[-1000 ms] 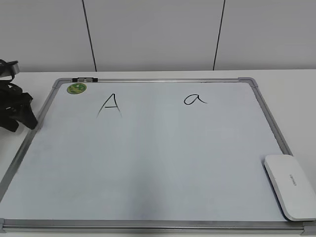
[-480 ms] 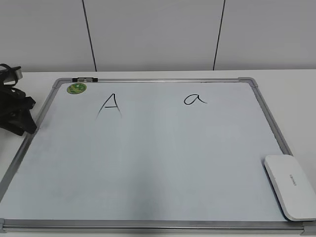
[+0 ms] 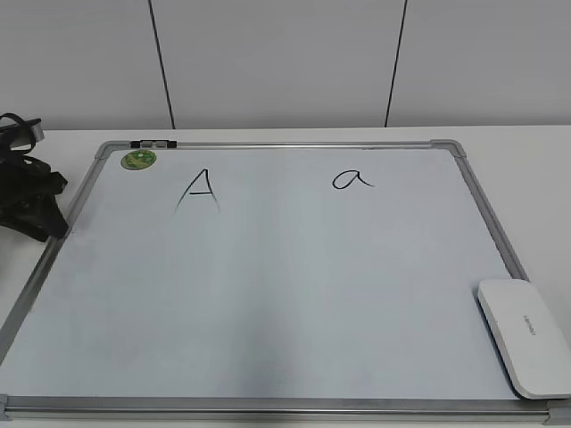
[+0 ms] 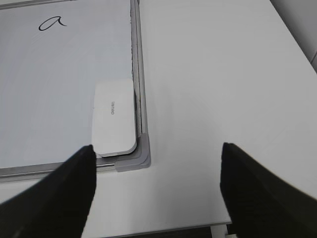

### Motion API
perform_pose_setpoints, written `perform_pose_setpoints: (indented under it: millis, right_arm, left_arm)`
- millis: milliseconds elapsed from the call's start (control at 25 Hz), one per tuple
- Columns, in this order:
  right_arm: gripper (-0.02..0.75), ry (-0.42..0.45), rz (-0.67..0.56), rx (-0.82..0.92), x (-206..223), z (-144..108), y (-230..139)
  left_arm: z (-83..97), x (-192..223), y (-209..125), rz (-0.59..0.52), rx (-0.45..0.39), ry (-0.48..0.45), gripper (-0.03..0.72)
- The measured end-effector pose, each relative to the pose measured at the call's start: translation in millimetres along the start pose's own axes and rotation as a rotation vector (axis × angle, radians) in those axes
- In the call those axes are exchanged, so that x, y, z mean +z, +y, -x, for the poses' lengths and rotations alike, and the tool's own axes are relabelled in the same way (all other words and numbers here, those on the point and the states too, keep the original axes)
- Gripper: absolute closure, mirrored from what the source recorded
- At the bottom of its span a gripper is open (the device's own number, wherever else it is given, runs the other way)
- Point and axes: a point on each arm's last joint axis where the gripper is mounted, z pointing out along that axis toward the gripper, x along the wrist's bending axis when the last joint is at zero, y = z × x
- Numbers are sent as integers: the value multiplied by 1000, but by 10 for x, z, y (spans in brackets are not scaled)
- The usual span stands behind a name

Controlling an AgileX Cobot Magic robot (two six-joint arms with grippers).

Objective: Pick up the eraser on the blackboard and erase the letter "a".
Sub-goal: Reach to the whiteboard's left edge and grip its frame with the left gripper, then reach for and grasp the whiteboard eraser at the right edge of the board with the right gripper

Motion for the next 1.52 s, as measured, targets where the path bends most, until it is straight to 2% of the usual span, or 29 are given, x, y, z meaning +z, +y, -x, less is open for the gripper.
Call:
perform_pose_setpoints:
  millis: [680, 760, 840, 960, 1240, 1400, 1520]
  right_arm:
    - [157, 0, 0, 0, 0, 0, 0]
    - [157, 0, 0, 0, 0, 0, 0]
    - [157, 0, 0, 0, 0, 0, 0]
    - [157, 0, 2, 0, 0, 0, 2]
    - [157, 0, 2, 0, 0, 0, 2]
    - [157, 35, 5, 16, -25, -32, 28]
    - [157, 69, -42, 12, 2, -75, 126]
  left_arm:
    - [-25, 114, 4, -37, -23, -33, 503]
    - [-24, 106, 7, -36, -27, -40, 543]
    - [-30, 100, 10, -34, -29, -41, 616]
    - [-45, 90, 11, -33, -33, -41, 650]
    - [-45, 90, 11, -33, -34, -41, 653]
    - [-47, 90, 9, -36, -34, -39, 653]
    - [-47, 90, 9, -36, -34, -39, 653]
